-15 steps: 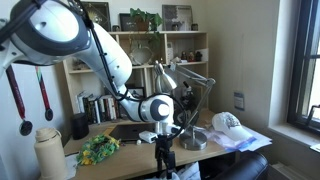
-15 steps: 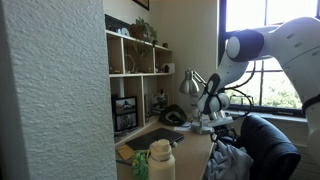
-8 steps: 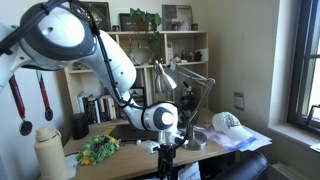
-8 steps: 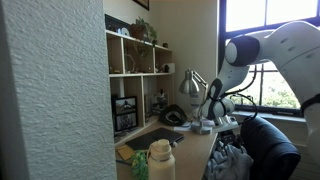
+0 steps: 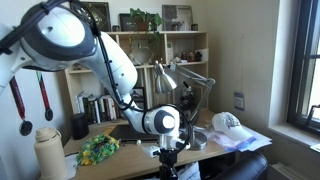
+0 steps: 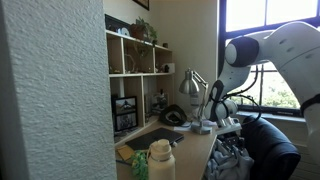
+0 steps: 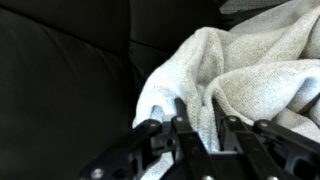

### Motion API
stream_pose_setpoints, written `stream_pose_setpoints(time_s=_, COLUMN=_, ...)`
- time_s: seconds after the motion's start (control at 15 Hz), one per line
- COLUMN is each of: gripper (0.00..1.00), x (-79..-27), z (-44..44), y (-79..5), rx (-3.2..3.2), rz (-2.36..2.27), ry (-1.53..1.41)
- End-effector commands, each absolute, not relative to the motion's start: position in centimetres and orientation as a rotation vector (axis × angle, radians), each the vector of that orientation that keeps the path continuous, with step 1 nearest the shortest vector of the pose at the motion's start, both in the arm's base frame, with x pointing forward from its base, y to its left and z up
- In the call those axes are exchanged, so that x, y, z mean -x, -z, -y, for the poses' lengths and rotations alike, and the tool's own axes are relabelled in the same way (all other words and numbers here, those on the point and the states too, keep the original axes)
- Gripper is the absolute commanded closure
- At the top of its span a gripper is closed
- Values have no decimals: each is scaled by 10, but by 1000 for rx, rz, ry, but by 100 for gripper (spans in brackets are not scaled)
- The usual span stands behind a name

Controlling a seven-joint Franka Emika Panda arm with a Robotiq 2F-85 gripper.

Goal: Hang the fleece on the headrest

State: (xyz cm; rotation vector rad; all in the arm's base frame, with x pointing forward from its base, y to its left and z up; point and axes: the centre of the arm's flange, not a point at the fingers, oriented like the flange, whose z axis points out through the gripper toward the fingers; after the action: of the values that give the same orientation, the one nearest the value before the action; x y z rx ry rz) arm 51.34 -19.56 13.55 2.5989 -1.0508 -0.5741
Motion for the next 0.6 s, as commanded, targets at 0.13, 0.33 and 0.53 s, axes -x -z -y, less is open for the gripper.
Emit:
stream_pose_setpoints(time_s=0.13, gripper=93, x=-516, z=180, y=-176, rx=-2579, rz=1104, ry=481)
stream_pose_setpoints(time_s=0.33, gripper=94, x=-527, z=170, y=-232, rx=-2565, rz=1147, ry=392)
stream_pose_setpoints(time_s=0.53, gripper=94, x=-530, z=168, y=-298, rx=-2509, rz=1186, ry=296)
